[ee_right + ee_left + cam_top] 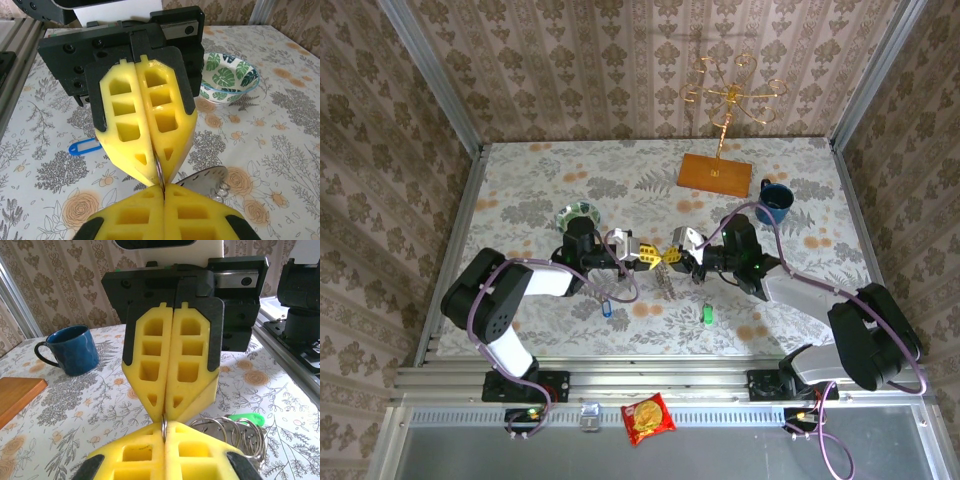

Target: Put the keys on the keyring

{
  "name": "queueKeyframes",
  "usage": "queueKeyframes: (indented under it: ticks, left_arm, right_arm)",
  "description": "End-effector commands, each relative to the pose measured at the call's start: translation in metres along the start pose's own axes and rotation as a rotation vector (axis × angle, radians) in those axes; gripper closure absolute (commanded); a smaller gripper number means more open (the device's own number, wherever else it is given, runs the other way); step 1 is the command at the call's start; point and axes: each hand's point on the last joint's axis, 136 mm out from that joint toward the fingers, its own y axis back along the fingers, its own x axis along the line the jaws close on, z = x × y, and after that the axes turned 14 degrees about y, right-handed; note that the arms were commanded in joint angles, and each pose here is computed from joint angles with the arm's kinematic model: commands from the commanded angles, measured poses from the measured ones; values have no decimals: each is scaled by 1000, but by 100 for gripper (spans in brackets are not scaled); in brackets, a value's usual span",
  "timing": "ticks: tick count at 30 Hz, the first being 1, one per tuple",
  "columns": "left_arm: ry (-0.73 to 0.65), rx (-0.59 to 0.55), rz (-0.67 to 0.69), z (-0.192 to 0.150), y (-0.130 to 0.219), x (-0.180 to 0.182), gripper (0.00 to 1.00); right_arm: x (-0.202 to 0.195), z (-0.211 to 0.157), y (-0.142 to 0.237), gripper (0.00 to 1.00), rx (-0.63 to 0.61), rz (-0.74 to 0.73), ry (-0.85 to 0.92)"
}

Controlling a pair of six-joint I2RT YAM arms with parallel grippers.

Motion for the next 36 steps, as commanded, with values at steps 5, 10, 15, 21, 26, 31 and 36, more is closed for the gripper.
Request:
queueKeyframes:
  ticks: [5,10,15,21,26,31,36]
  left_arm:
    - [-85,4,-21,11,2,-13,95]
    - [-84,63,32,2,5,-8,83]
    - [-74,142,50,-8,4,-7,89]
    - [-74,185,71,-12,5,-5,100]
    - [-74,192,73,-9,5,-5,100]
    - [-70,120,83,3,6,-4,100]
    - [-56,45,84,12,9,-3,100]
  right_arm:
    - [-6,12,-4,100,-16,15,39]
    - [-4,10,-5,100,11,32,43]
    - [-2,10,-6,100,27,41,50]
    - [1,10,-8,100,49,58,70]
    - [1,15,-6,100,42,57,83]
    - [-8,13,-2,77,20,-15,67]
    - [-7,2,-3,77,23,-26,26]
